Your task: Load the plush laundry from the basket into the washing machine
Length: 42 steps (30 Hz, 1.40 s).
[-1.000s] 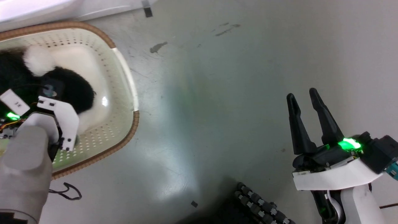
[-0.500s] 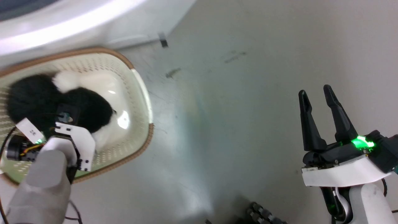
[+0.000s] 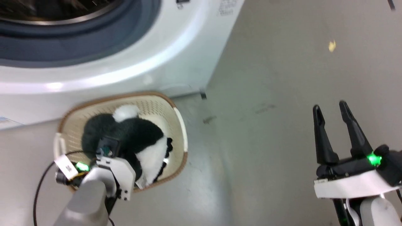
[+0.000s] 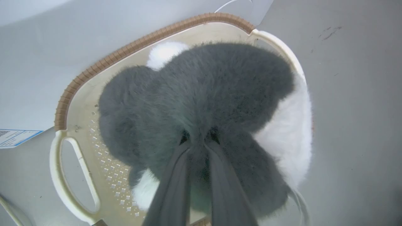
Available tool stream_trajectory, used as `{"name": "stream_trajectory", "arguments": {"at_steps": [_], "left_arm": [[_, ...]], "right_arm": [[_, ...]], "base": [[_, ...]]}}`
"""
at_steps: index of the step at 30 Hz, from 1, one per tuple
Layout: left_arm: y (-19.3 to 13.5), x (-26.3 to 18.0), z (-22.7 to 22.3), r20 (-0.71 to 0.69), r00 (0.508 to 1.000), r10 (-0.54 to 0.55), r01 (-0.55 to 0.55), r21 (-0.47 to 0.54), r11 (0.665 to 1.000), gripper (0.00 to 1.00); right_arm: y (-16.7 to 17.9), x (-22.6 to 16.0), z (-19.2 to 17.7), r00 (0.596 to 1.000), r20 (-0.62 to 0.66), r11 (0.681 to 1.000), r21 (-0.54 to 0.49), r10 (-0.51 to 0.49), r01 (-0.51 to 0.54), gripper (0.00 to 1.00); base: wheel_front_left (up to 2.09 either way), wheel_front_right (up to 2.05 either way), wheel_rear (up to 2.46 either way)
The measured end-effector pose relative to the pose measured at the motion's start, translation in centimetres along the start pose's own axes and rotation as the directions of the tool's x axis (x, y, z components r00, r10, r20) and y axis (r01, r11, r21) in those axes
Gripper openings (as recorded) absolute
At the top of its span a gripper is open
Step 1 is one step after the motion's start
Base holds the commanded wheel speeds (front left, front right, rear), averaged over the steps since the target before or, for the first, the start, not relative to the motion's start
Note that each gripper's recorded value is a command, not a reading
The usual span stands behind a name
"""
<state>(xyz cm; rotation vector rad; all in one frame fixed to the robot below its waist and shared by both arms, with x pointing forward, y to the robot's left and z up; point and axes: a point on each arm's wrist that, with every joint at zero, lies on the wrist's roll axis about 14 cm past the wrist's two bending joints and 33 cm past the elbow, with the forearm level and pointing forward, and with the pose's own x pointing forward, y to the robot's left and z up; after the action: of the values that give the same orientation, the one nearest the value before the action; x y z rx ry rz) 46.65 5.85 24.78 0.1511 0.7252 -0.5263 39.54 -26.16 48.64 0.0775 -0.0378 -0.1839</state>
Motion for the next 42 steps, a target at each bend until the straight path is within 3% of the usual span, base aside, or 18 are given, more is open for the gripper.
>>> {"name": "stream_trajectory", "arguments": {"at_steps": [7,11,15,21,22,23,24,36,39,42], "left_arm": [[-0.4,-4.0,3.8,0.146,0.989,0.024,-0.023,-0.011,1.000,0.00],[-0.4,-7.4,8.2,0.324,0.944,0.054,-0.050,-0.020,0.999,0.00],[-0.3,-9.6,10.2,0.416,0.906,0.075,-0.068,-0.032,0.997,0.00],[0.5,-14.5,16.1,0.625,0.772,0.117,-0.115,-0.044,0.992,0.00],[0.5,-14.5,16.1,0.625,0.772,0.117,-0.115,-0.044,0.992,0.00],[0.8,-16.1,19.2,0.712,0.691,0.125,-0.123,-0.054,0.991,0.00],[1.0,-16.3,19.7,0.726,0.676,0.129,-0.125,-0.059,0.990,0.00],[5.9,-13.9,27.4,0.826,0.535,0.178,-0.180,-0.094,0.979,0.00],[7.5,-11.6,28.6,0.822,0.538,0.186,-0.195,-0.092,0.976,0.00],[9.0,-8.5,29.0,0.795,0.575,0.191,-0.210,-0.082,0.974,0.00]], "right_arm": [[0.5,-1.7,2.0,0.999,0.051,1.000,0.005,0.018,-0.018,1.00],[0.9,-2.6,3.4,0.995,0.092,0.999,0.014,0.032,-0.034,1.00],[1.3,-2.9,4.0,0.993,0.110,0.999,0.020,0.044,-0.047,1.00],[2.1,-3.1,4.7,0.989,0.134,0.997,0.023,0.070,-0.073,1.00],[2.1,-3.1,4.7,0.989,0.134,0.997,0.023,0.070,-0.073,1.00],[2.1,-2.9,4.4,0.990,0.123,0.997,0.021,0.070,-0.073,1.00],[2.2,-2.9,4.2,0.990,0.118,0.997,0.020,0.071,-0.074,1.00],[1.1,-1.6,1.3,0.999,0.032,0.999,0.015,0.031,-0.032,1.00],[0.6,-1.2,0.3,1.000,0.005,1.000,0.017,0.016,-0.016,1.00],[0.3,-0.6,-0.6,1.000,-0.020,1.000,0.021,0.002,-0.002,1.00]], "base": [[0.00,0.00,0.00],[0.00,0.00,0.00],[0.00,0.00,0.00],[0.00,0.00,0.00],[0.00,0.00,0.00],[0.00,0.00,0.00],[0.00,0.00,0.00],[0.00,0.00,0.00],[0.00,0.00,0.00],[0.00,0.00,0.00]]}}
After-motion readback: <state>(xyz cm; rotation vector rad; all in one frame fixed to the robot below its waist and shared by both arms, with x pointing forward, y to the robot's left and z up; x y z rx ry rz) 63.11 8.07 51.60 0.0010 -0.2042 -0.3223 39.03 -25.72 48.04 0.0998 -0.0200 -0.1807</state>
